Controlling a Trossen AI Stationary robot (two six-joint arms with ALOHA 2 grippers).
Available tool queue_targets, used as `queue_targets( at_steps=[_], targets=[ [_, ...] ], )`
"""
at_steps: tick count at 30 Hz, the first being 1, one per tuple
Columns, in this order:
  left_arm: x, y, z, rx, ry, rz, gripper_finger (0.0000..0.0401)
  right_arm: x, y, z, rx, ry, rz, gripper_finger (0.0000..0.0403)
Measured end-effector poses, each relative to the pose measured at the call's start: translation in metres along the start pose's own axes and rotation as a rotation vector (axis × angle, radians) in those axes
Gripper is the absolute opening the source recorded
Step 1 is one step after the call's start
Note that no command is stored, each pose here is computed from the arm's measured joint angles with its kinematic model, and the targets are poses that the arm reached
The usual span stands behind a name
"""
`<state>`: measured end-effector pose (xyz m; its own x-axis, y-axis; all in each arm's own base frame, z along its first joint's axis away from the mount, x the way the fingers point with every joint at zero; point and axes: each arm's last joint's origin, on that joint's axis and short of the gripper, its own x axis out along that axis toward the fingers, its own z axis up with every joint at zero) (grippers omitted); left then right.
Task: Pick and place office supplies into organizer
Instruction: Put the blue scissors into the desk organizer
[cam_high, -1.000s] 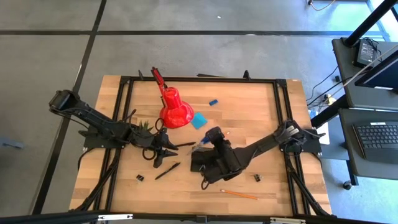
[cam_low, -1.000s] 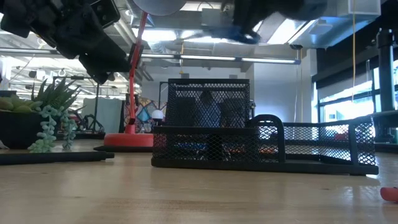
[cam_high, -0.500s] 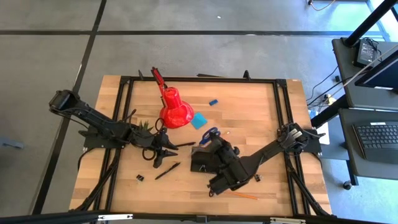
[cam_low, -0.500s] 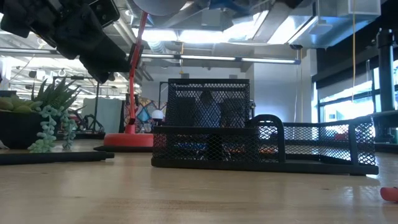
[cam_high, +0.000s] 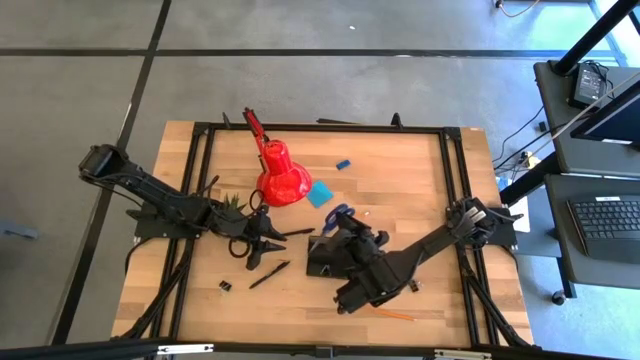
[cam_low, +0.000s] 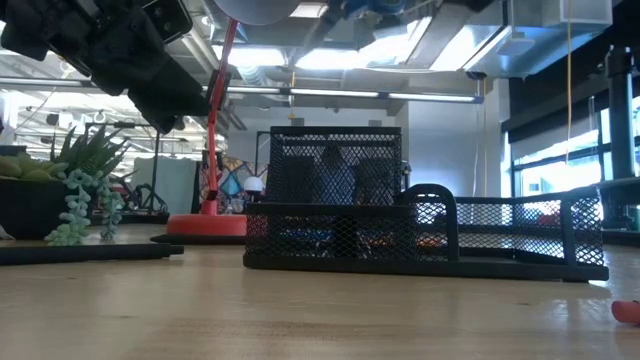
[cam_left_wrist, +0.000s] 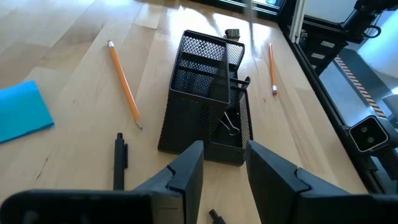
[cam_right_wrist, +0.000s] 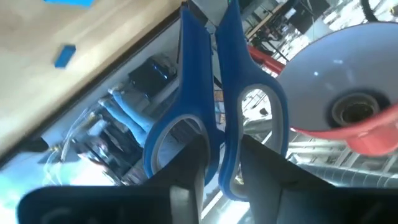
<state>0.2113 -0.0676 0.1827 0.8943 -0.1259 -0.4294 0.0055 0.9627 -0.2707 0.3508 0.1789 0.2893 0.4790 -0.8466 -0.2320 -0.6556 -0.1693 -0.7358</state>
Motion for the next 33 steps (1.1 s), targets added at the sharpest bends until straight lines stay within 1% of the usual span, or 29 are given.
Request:
queue_targets(
  at_steps=[5, 12, 14, 17, 19, 25, 33],
  targets=[
    [0.000, 0.000, 0.000, -0.001, 0.000, 0.000, 0.0114, 0.004, -0.001, -0.001, -0.134, 0.007, 0.008, 0.0086],
    [0.000, 0.000, 0.000, 0.005, 0.000, 0.000, 0.0114, 0.009, 0.002, 0.001, -0.142, -0.002, 0.040, 0.0086],
    [0.000, 0.000, 0.000, 0.005, 0.000, 0.000, 0.0114, 0.013, 0.009, 0.005, -0.174, 0.005, 0.052, 0.0086],
    [0.000, 0.000, 0.000, 0.006, 0.000, 0.000, 0.0114, 0.017, 0.026, 0.012, -0.265, 0.024, 0.060, 0.0086],
    [0.000, 0.000, 0.000, 0.006, 0.000, 0.000, 0.0114, 0.020, 0.036, 0.017, -0.300, 0.039, 0.056, 0.0086],
    [0.000, 0.000, 0.000, 0.007, 0.000, 0.000, 0.0114, 0.022, 0.054, 0.024, -0.348, 0.054, 0.059, 0.0086],
    [0.000, 0.000, 0.000, 0.008, 0.000, 0.000, 0.0114, 0.020, 0.055, 0.027, -0.349, 0.044, 0.049, 0.0086]
  ],
)
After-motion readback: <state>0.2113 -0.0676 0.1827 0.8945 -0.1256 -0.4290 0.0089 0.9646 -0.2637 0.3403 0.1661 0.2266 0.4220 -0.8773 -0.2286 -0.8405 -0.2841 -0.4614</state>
